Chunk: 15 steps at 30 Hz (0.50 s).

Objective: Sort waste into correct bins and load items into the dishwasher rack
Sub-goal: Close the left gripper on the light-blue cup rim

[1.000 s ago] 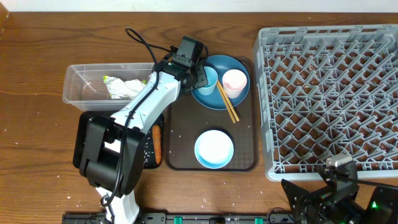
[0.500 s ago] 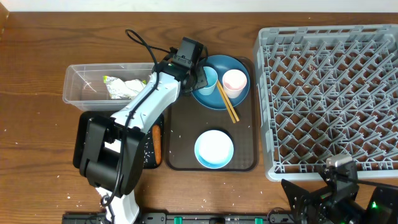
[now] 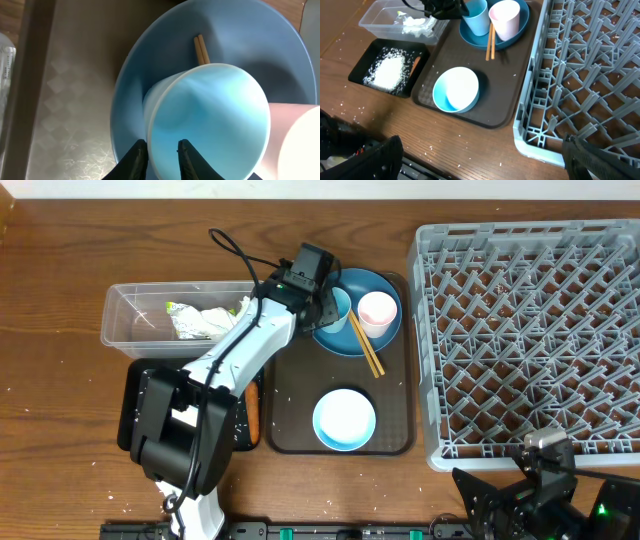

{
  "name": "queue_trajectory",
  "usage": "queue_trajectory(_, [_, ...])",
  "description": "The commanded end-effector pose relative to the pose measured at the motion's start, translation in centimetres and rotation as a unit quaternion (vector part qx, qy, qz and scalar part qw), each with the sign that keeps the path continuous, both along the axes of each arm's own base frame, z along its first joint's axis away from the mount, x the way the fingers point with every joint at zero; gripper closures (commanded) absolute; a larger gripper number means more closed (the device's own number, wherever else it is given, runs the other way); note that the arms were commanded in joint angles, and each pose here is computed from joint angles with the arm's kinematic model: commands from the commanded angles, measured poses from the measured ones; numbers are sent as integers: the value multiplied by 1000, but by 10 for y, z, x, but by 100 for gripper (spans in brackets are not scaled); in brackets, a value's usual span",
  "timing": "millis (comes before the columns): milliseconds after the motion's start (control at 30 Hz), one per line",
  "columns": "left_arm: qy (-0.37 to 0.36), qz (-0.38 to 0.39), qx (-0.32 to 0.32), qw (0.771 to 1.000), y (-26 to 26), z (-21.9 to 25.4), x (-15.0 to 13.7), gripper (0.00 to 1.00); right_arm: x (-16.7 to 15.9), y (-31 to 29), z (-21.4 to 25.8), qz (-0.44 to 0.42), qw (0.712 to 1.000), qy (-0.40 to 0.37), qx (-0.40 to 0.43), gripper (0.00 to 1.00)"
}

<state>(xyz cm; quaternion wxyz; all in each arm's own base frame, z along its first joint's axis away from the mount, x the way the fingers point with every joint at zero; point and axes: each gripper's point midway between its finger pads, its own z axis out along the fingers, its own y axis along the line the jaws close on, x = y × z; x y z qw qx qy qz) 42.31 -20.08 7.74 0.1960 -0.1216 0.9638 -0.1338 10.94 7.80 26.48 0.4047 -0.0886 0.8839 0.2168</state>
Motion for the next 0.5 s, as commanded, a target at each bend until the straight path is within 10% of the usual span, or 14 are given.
queue_trajectory(0, [10,3,10,1000,3,-11,-3,76,1,-1,0,-5,1000,2,0,1])
queue_trajectory(233, [24,3,17,1000,6,-15,-9,70,1,-1,0,-5,1000,2,0,1])
queue_trajectory(333, [23,5,17,1000,7,-14,-8,90,1,-1,0,-5,1000,2,0,1])
queue_trajectory(467, [17,28,6,999,12,-12,-1,94,1,-1,1,-5,1000,2,0,1])
